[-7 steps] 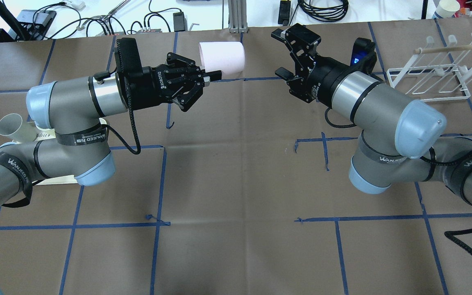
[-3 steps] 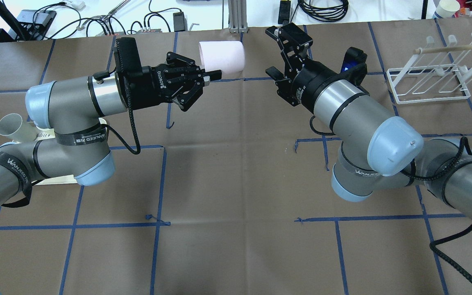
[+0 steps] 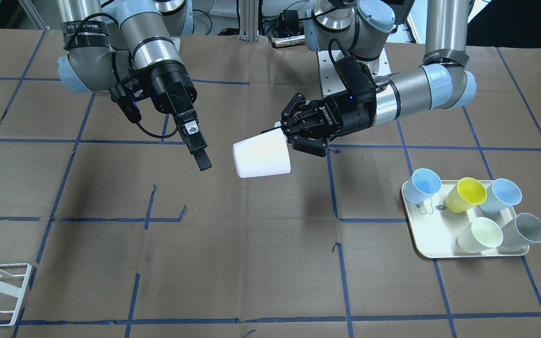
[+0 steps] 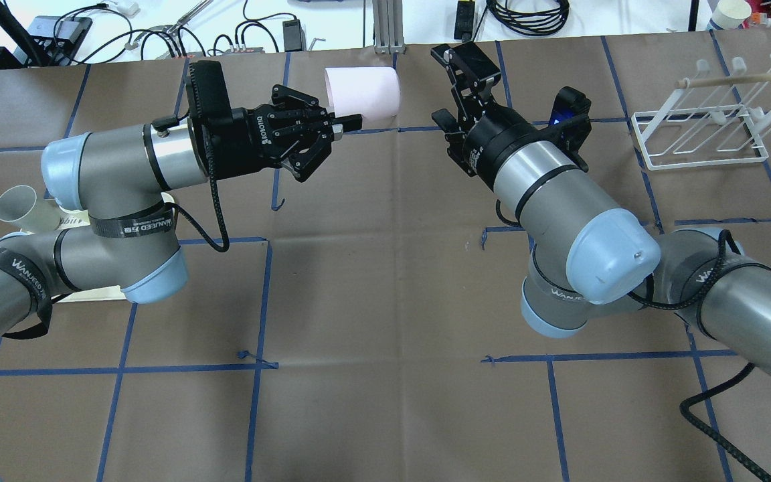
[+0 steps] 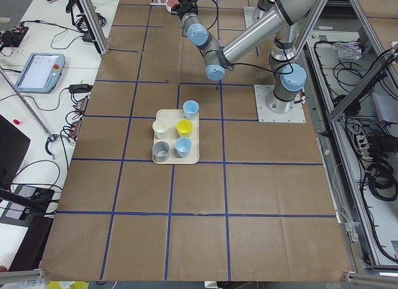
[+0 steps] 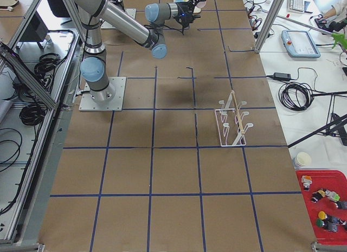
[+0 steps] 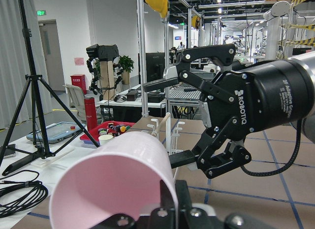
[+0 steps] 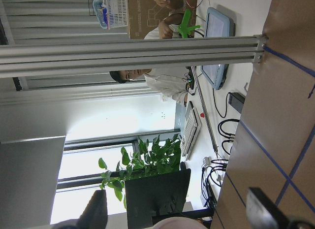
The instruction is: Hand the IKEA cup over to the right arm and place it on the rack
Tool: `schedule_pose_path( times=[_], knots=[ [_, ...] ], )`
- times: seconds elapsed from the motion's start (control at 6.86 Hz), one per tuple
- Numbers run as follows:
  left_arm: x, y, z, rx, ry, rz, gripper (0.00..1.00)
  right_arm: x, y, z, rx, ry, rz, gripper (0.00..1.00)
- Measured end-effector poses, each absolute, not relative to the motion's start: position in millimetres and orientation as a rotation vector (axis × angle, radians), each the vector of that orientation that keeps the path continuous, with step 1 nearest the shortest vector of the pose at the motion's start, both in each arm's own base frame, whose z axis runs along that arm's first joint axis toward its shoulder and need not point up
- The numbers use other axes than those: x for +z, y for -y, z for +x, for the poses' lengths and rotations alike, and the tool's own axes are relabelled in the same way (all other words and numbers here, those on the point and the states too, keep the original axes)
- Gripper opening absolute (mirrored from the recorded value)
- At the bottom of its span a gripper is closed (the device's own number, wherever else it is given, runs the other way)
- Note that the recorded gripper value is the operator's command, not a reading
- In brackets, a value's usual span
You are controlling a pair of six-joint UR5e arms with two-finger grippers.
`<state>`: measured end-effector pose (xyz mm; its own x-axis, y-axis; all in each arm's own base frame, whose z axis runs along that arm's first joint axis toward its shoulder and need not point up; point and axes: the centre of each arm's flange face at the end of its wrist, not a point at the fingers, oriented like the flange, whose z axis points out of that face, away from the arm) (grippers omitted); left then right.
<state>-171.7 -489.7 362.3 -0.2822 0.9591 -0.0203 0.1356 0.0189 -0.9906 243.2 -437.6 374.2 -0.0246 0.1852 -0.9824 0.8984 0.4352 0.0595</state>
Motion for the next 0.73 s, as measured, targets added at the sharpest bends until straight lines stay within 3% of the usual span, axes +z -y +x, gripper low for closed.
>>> schedule_pose_path(
  times=[0.73],
  knots=[
    [361,490,-172,1.346,1.527,-1.156,0.00,373,443,282,-0.710,-1.485,0.982,0.99]
  ],
)
